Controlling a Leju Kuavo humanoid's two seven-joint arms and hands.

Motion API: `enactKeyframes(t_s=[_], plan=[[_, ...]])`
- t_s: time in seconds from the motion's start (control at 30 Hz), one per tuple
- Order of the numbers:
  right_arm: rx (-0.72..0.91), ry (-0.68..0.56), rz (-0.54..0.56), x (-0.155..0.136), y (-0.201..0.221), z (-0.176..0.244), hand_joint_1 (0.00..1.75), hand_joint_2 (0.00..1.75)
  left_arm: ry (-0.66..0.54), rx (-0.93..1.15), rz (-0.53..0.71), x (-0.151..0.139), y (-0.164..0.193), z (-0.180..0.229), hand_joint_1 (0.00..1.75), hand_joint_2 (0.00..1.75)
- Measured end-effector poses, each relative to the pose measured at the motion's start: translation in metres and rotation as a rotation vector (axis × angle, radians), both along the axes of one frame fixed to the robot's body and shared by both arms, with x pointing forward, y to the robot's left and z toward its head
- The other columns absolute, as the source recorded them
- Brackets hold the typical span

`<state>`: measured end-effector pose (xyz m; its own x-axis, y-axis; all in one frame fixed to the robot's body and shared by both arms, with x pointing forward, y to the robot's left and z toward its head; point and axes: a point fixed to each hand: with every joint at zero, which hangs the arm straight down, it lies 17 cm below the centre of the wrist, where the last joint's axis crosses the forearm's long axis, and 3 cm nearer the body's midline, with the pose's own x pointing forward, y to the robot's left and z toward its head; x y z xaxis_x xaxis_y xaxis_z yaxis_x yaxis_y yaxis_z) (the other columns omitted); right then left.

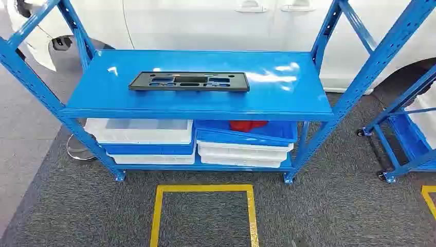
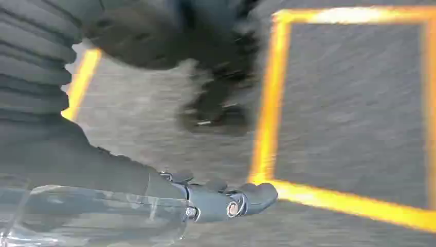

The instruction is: Take the parts from the cabinet and place them on the table.

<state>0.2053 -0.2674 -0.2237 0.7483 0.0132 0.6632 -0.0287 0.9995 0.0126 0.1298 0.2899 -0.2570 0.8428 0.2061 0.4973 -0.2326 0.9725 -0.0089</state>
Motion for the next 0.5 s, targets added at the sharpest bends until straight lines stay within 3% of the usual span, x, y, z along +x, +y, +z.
enactKeyframes(t_s=[0.27,0.3,0.5], plan=[[0.024,-0.389,0.014,0.114,0.0,0.091,0.0,1.75,-0.056,0.018,0.058,0.014,0.014,0.005,0.0,0.0],[0.029,-0.433,0.018,0.126,0.001,0.104,0.0,0.0,-0.057,0.019,0.066,0.013,0.016,0.005,0.0,0.0],[0.046,-0.716,0.05,0.198,0.012,0.2,0.0,0.0,-0.078,0.038,0.109,0.016,0.027,0.007,0.0,0.0]])
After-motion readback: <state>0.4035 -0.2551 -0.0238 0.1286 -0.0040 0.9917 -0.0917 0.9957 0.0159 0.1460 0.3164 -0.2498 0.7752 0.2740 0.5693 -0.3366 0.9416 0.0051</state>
